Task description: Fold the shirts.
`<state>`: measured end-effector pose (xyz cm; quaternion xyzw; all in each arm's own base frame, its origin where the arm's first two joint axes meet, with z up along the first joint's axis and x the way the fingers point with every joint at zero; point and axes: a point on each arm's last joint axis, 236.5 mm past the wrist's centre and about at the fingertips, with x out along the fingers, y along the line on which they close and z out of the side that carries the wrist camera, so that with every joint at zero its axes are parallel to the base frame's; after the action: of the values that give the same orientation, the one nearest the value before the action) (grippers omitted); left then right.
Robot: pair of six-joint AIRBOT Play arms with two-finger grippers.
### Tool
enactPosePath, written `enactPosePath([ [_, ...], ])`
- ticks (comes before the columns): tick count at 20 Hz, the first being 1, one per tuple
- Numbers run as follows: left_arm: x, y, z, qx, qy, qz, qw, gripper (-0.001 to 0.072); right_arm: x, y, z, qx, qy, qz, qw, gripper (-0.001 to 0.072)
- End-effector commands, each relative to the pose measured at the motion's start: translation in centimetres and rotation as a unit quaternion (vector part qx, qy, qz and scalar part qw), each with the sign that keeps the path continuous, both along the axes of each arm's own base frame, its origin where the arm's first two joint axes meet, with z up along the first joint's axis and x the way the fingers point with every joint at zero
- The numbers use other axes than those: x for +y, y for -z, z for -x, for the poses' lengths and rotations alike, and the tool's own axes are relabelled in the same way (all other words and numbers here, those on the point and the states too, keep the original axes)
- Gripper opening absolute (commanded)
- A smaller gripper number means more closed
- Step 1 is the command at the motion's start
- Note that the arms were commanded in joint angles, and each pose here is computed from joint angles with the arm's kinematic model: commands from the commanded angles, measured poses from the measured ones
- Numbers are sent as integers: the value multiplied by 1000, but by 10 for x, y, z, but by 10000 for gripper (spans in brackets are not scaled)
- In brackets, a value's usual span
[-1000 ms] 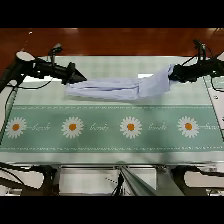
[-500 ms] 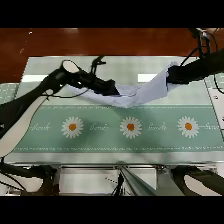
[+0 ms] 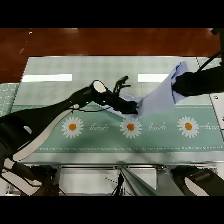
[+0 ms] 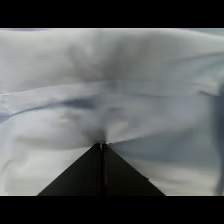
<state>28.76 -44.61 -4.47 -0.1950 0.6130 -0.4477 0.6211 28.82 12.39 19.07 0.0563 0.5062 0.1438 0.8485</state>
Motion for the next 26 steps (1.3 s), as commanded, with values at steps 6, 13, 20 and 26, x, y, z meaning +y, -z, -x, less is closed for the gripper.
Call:
enactPosePath([
  [6,71,-82,-76,-98,-61,37,993,15,-20,24,-4,6,9,69,998,19],
  [13,316,-227,-142,-238,-255,18,937,16,41,80,-93,-9,-21,5,1000,19],
  [20,408,-287,-102,-294,-330,-13,897,16,151,157,-116,16,-72,-58,996,19],
  [26,380,-294,-88,-301,-292,-5,908,16,237,172,-132,-11,-20,-175,984,20],
])
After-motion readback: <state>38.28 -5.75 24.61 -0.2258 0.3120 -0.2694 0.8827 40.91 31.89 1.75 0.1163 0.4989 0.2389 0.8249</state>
